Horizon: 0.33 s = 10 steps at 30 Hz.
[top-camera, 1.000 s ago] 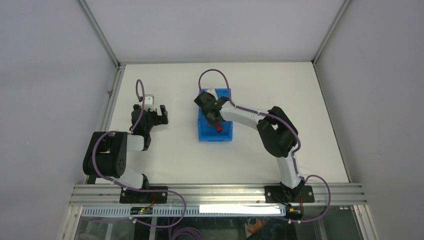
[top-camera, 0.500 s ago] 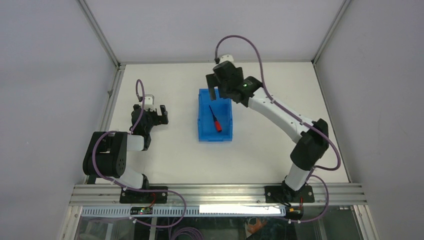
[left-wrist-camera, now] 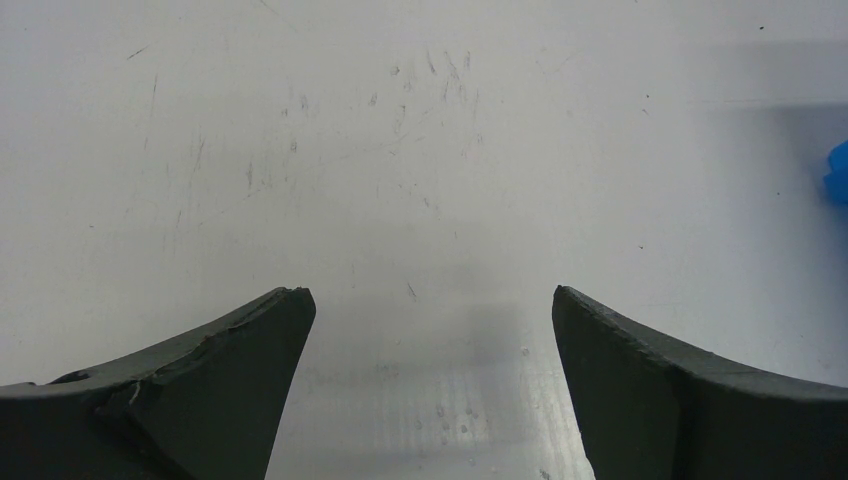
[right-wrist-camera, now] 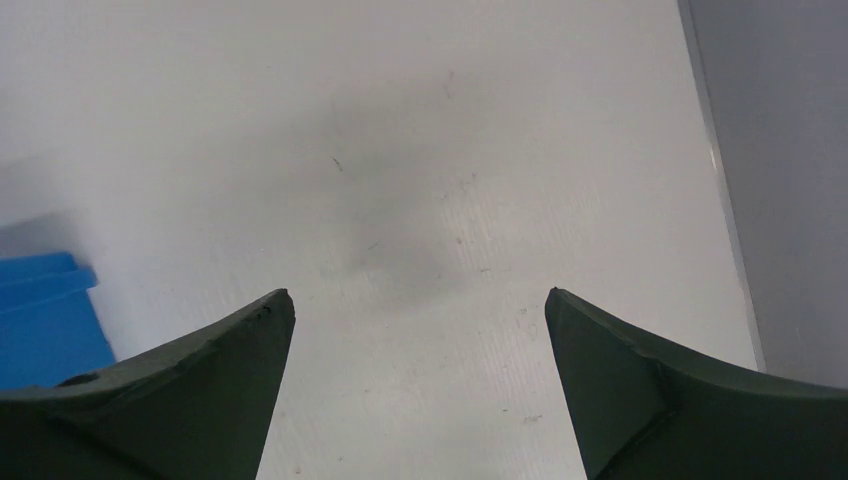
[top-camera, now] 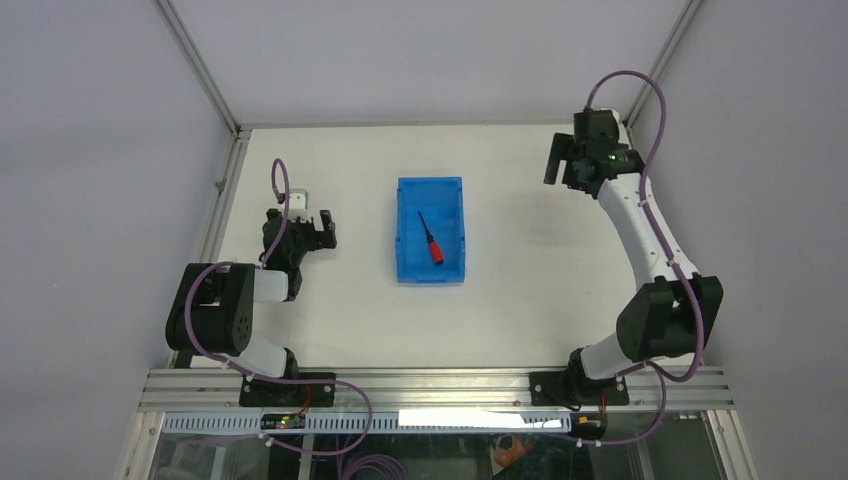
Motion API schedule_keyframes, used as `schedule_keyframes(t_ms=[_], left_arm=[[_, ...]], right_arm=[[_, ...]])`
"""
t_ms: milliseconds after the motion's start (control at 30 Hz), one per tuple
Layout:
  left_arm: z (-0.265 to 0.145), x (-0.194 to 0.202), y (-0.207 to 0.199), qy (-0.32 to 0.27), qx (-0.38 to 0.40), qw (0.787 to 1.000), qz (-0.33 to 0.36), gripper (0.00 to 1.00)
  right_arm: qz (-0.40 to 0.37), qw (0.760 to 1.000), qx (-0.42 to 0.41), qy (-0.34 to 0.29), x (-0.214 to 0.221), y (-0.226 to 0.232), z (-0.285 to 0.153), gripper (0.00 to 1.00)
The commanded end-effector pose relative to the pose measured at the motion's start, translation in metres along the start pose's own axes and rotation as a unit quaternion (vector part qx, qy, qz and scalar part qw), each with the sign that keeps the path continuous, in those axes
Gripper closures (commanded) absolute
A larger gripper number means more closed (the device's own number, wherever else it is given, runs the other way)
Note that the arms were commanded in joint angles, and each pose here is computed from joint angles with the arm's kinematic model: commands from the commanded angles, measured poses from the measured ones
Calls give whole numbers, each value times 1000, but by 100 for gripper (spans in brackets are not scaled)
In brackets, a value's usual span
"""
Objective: Put the screwdriver in the bin
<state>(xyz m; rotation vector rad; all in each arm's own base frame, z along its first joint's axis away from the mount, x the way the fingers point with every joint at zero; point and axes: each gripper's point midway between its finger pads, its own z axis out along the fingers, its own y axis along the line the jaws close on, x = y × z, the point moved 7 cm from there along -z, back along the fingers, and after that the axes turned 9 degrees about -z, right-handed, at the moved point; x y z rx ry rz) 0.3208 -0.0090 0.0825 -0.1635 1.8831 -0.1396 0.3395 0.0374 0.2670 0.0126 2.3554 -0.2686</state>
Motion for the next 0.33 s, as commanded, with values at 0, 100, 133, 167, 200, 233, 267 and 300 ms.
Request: schedule_keyframes(t_ms=[0,100,133,167,200,233,267,300], left_arm=[[1,-14,-8,-29,17,999,-7,1],[1,-13,-8,-29,16,999,-7,1],[1,-13,-8,-28,17,999,-6,1],[1,-14,-8,-29,17,999,-6,1],[1,-14,-8,-29,17,999,-6,1],[1,-14,-8,-29,17,999,-6,1],[1,-13,-8,-29,17,999,-6,1],[1,-14,-8,-29,17,999,-6,1]], right_arm=[[33,999,9,2,8,-27,-9,1],[44,999,11,-2,15,-33,-6,1],[46,999,-1,-7,17,-32,-6,1],[49,999,-12,-9,19,-30,-5,1],[53,998,-14,-10,20,-30,-5,1],[56,998,-13,-10,22,-30,-5,1],[58,998,-11,-8,24,-30,-3,1],[59,998,-12,-12,25,-29,0,1]])
